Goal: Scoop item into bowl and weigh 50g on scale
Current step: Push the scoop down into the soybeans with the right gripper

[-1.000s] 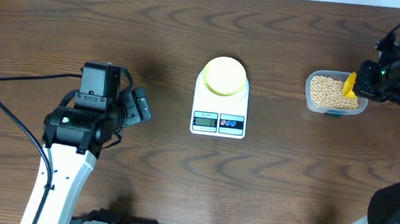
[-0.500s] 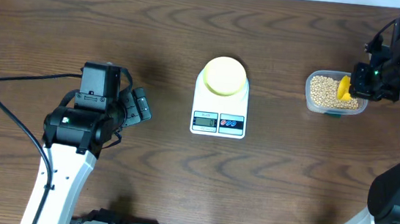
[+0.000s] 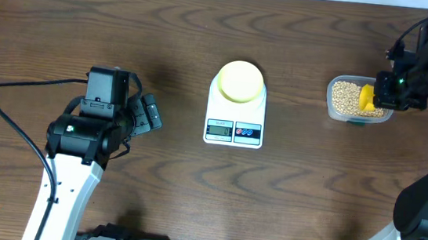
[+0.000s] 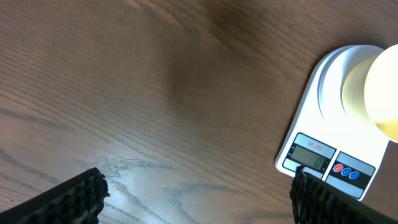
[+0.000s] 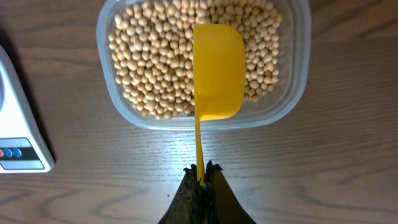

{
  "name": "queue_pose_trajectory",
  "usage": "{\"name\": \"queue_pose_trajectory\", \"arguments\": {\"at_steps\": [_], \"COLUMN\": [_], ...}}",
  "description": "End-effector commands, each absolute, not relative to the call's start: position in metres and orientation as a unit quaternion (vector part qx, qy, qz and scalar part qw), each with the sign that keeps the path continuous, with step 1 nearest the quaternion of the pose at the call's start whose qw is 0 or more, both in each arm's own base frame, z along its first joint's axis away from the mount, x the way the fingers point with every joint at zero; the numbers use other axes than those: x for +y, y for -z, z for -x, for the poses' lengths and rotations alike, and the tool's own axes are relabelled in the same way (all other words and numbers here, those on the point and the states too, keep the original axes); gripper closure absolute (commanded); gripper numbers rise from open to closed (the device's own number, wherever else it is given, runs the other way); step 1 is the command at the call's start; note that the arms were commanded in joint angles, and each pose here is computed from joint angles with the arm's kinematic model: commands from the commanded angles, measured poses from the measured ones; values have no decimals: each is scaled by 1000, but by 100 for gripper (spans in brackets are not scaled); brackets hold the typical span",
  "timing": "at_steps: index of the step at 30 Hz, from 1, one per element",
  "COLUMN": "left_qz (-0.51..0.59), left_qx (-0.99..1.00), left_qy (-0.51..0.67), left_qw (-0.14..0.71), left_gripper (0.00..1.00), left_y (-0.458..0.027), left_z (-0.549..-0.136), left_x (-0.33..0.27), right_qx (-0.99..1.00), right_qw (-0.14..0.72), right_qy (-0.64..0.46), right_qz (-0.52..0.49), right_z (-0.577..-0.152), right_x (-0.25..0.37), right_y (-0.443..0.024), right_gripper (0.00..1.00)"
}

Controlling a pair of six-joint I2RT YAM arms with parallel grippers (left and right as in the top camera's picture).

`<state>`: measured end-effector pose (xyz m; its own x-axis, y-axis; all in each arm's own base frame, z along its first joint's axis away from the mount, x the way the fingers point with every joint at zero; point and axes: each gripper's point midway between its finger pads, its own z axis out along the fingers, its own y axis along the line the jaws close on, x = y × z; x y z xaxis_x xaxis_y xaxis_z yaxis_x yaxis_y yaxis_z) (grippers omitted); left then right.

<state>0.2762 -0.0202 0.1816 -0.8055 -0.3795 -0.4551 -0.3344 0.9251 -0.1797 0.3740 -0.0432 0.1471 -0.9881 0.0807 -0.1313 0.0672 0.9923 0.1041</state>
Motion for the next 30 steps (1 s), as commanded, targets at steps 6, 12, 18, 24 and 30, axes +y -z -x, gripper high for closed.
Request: {"name": "queue_pose_trajectory", "arguments": {"at_steps": [6,12,18,24,30], "left_qz": [194,194,194,194,194], "left_qx": [947,947,947,947,947], "left_qy": [38,38,38,38,38], "left_qw": [255,255,255,255,255], "left_gripper": [4,4,4,4,4], "left_y": [-185,-185,-185,-185,-185], "left_z": [-278,-278,-278,-278,-278], "left_x": [-16,-16,-16,-16,-16], "right_qx": [996,996,996,993,987], "right_qw": [61,59,48,55,66], "right_qy": [-67,-68,-69,-103,-149], "right_qz": [-1,3,2,4,-5], "right_z": [-375,-374,-369,-371,-376], "right_x": [-24,-20,-20,-8,3], "right_y": [-138,-133,-120,-119,-123], "right_gripper": [99,99,99,99,99]}}
